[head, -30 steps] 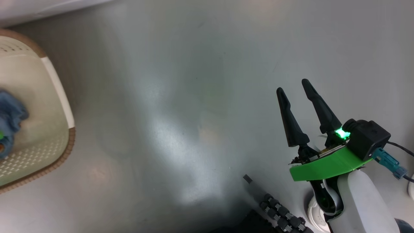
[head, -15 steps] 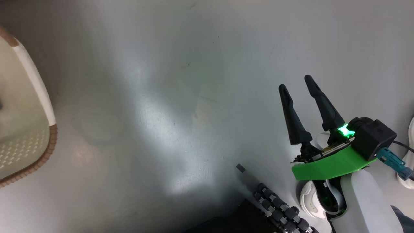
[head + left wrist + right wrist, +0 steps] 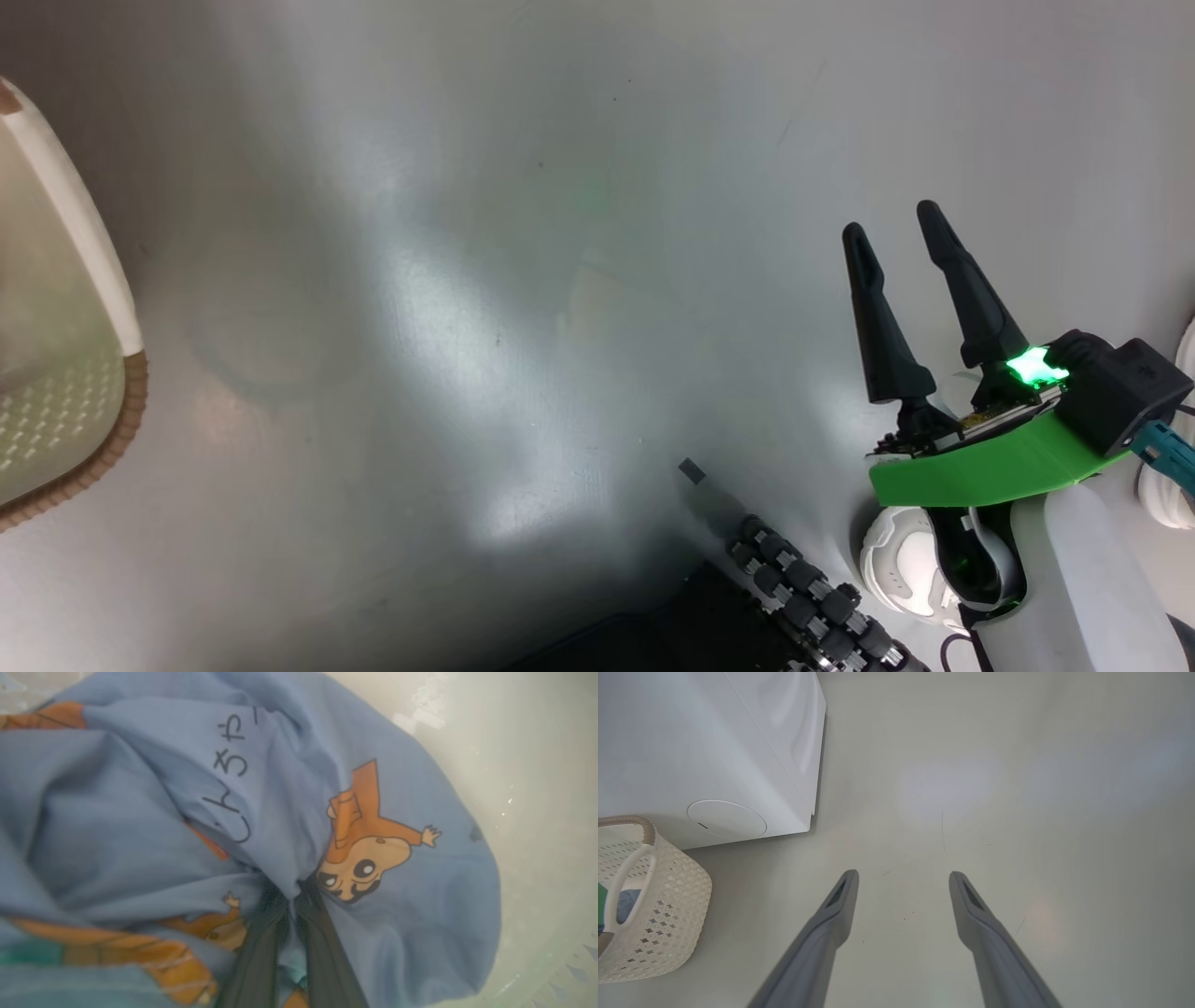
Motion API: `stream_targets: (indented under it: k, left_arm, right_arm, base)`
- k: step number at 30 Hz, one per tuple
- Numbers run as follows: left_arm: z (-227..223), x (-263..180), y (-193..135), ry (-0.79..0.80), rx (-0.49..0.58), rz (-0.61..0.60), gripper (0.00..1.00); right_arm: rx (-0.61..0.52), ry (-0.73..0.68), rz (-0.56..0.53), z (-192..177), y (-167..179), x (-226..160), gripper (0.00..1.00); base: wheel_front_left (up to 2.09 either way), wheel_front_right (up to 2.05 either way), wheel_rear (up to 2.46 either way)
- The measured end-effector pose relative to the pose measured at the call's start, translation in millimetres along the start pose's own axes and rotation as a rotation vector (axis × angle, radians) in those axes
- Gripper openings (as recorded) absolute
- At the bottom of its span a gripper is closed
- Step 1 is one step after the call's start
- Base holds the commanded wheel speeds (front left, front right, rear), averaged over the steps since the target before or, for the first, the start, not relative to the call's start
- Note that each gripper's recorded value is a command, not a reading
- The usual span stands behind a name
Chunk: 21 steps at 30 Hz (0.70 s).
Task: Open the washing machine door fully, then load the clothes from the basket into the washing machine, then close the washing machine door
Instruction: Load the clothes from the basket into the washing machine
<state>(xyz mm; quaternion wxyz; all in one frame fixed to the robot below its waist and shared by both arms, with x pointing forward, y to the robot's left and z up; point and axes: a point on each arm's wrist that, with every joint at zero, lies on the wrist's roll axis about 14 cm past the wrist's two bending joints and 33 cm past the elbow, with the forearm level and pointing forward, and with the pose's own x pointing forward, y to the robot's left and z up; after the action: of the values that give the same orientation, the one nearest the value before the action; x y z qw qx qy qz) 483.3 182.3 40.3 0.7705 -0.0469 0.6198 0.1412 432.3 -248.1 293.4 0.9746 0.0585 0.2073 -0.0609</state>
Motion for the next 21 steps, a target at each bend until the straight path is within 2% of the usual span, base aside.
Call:
stream_targets:
  k: [8,21]
  left_arm:
    - [8,-9,-2,-0.078,-0.077,-0.03,0.0]
    - [20,-61,0,-0.282,-0.195,-0.139,0.0]
  right_arm:
    - [0.011,-0.013,0.011,2,4,4,1.0]
    - [0.044,-0.104,0.042,34,15,6,1.0]
  base:
    - [0.0,0.0,0.0]
    - [0.0,0.0,0.0]
